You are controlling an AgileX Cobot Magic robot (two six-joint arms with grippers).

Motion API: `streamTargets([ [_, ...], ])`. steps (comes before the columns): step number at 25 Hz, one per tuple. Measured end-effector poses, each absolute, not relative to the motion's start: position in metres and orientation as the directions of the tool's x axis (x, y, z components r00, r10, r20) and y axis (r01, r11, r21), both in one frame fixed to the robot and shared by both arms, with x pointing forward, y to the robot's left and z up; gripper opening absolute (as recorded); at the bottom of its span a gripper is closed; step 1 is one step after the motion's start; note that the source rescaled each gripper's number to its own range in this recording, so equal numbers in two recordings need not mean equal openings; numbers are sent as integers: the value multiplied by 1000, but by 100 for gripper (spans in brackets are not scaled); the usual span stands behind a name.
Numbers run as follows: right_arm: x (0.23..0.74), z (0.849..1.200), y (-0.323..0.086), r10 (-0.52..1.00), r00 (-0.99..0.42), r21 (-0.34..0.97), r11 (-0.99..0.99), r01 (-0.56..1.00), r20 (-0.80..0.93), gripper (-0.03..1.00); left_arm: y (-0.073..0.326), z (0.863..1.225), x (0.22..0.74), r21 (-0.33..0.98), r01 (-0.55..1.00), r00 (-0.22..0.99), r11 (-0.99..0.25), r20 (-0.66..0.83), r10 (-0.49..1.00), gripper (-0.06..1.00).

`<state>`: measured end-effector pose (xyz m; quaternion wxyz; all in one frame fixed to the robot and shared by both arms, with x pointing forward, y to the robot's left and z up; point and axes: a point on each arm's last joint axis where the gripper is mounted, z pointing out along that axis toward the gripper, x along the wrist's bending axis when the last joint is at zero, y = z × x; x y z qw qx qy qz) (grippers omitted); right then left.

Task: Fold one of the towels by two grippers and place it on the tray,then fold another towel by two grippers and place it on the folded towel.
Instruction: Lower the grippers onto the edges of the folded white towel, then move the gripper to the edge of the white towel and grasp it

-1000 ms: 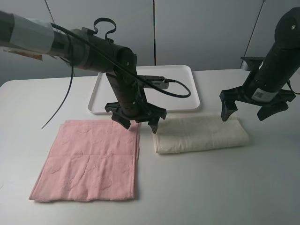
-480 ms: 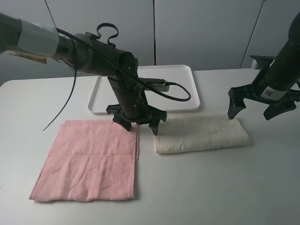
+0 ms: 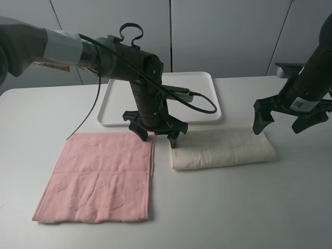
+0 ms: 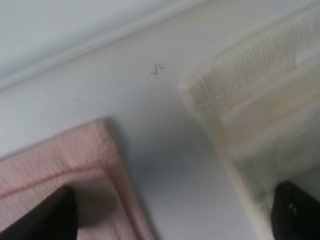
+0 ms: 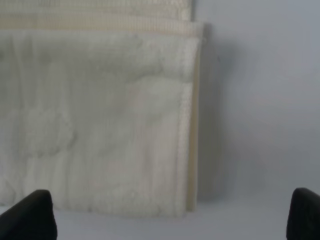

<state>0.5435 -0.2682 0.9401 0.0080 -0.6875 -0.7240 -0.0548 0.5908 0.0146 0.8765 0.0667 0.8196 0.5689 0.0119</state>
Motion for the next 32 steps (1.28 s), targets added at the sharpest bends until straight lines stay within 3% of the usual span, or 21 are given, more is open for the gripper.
streamTargets([
  [7,542,928,-253,987,-158,31,158,987,0,100,16,873,592,104,929,360,-355,-34,932,99],
  [32,556,882,-257,993,-94,14,95,995,-76,100,13,871,590,99,928,365,-360,-32,930,99],
])
